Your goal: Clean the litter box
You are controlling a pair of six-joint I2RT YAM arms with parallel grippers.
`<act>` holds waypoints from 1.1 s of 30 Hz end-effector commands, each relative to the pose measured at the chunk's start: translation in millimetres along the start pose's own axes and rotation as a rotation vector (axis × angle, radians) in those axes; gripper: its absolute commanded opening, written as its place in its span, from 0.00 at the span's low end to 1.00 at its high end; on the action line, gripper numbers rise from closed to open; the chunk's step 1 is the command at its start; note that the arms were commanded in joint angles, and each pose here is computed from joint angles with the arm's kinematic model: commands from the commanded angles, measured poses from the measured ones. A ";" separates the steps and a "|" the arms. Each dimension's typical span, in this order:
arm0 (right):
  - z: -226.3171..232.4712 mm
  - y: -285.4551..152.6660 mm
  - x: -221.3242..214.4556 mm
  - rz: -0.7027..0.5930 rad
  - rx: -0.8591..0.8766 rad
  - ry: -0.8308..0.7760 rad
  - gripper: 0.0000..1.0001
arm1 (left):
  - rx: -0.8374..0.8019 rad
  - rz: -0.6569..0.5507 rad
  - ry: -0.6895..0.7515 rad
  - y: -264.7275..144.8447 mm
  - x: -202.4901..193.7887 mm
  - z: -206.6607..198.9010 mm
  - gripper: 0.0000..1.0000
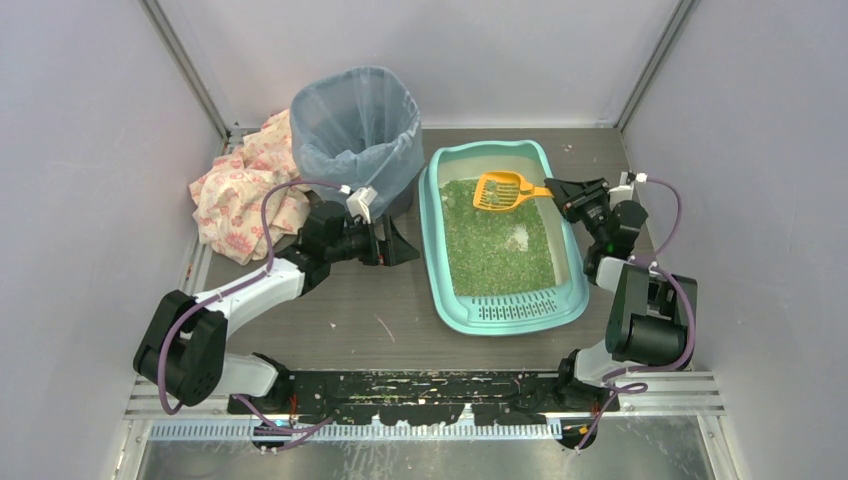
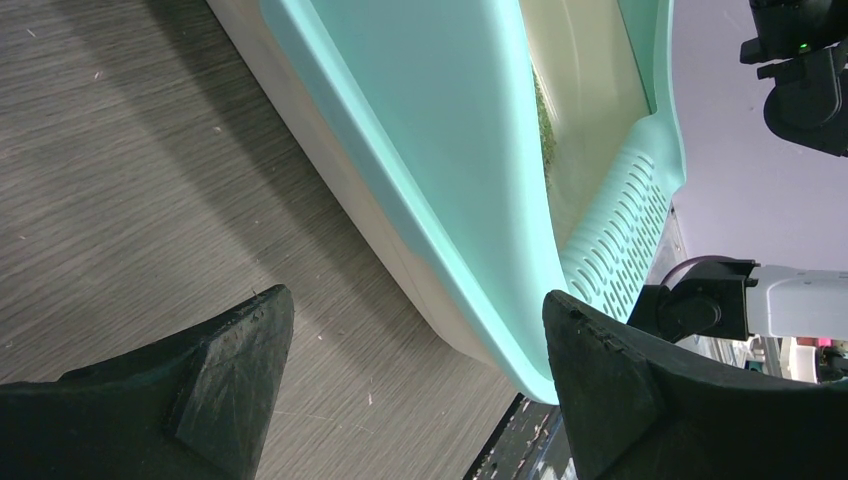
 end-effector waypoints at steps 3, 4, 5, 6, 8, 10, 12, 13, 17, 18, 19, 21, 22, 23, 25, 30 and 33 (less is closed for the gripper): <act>19.4 -2.4 13.7 -0.053 0.041 -0.093 0.01 | -0.071 -0.042 0.048 0.7 13.3 -16.3 0.94; 18.3 -2.9 15.0 -0.053 0.030 -0.096 0.01 | -0.070 -0.044 0.048 0.4 13.3 -16.1 0.94; 20.5 -0.5 11.2 -0.035 0.039 -0.093 0.01 | -0.068 -0.049 0.051 -0.4 13.8 -16.4 0.94; 23.6 2.6 6.9 -0.016 0.058 -0.090 0.01 | -0.066 -0.050 0.053 -0.4 14.0 -16.5 0.94; 25.8 4.7 3.9 -0.018 0.090 -0.078 0.01 | -0.068 -0.048 0.052 0.0 14.1 -16.7 0.94; 21.4 2.6 7.5 -0.034 0.076 -0.068 0.01 | -0.069 -0.044 0.050 0.0 13.4 -16.5 0.94; 21.6 2.2 8.7 -0.030 0.076 -0.072 0.01 | -0.066 -0.049 0.053 -0.9 13.4 -16.7 0.94; 24.5 2.3 8.8 -0.030 0.090 -0.073 0.01 | -0.062 -0.051 0.055 -1.5 13.7 -16.5 0.94; 30.9 -10.1 24.5 -0.099 0.077 -0.100 0.01 | -0.061 -0.052 0.058 -2.4 13.8 -17.0 0.94; 33.1 -11.4 27.4 -0.102 0.065 -0.110 0.01 | -0.062 -0.053 0.059 -3.1 13.7 -17.5 0.94; 37.6 -10.4 29.3 -0.096 0.066 -0.120 0.01 | -0.061 -0.055 0.061 -3.7 13.9 -17.7 0.94; 47.5 -4.4 23.1 -0.059 0.099 -0.129 0.01 | -0.062 -0.058 0.063 -4.4 14.3 -18.2 0.94; 50.9 -0.9 17.8 -0.037 0.114 -0.138 0.01 | -0.062 -0.057 0.061 -4.1 14.1 -18.3 0.94; 53.5 1.3 11.8 -0.017 0.119 -0.147 0.01 | -0.065 -0.056 0.059 -3.6 14.2 -18.3 0.94; 50.9 -2.9 8.5 -0.022 0.086 -0.166 0.01 | -0.070 -0.054 0.057 -3.4 14.3 -19.0 0.94; 44.9 0.3 0.9 0.013 0.062 -0.151 0.01 | -0.064 -0.064 0.063 -5.5 14.4 -18.9 0.94; 43.6 0.7 -0.1 -0.010 0.089 -0.122 0.01 | -0.083 -0.049 0.050 -2.8 13.5 -19.5 0.94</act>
Point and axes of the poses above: each gripper's point midway between its finger pads, its own y axis out along the fingers, its own z axis along the line the jaws close on, x = y × z, the point moved 8 cm from there along -y, back along the fingers, and after that the axes turned 9 degrees about -y, right-handed, at the moved point
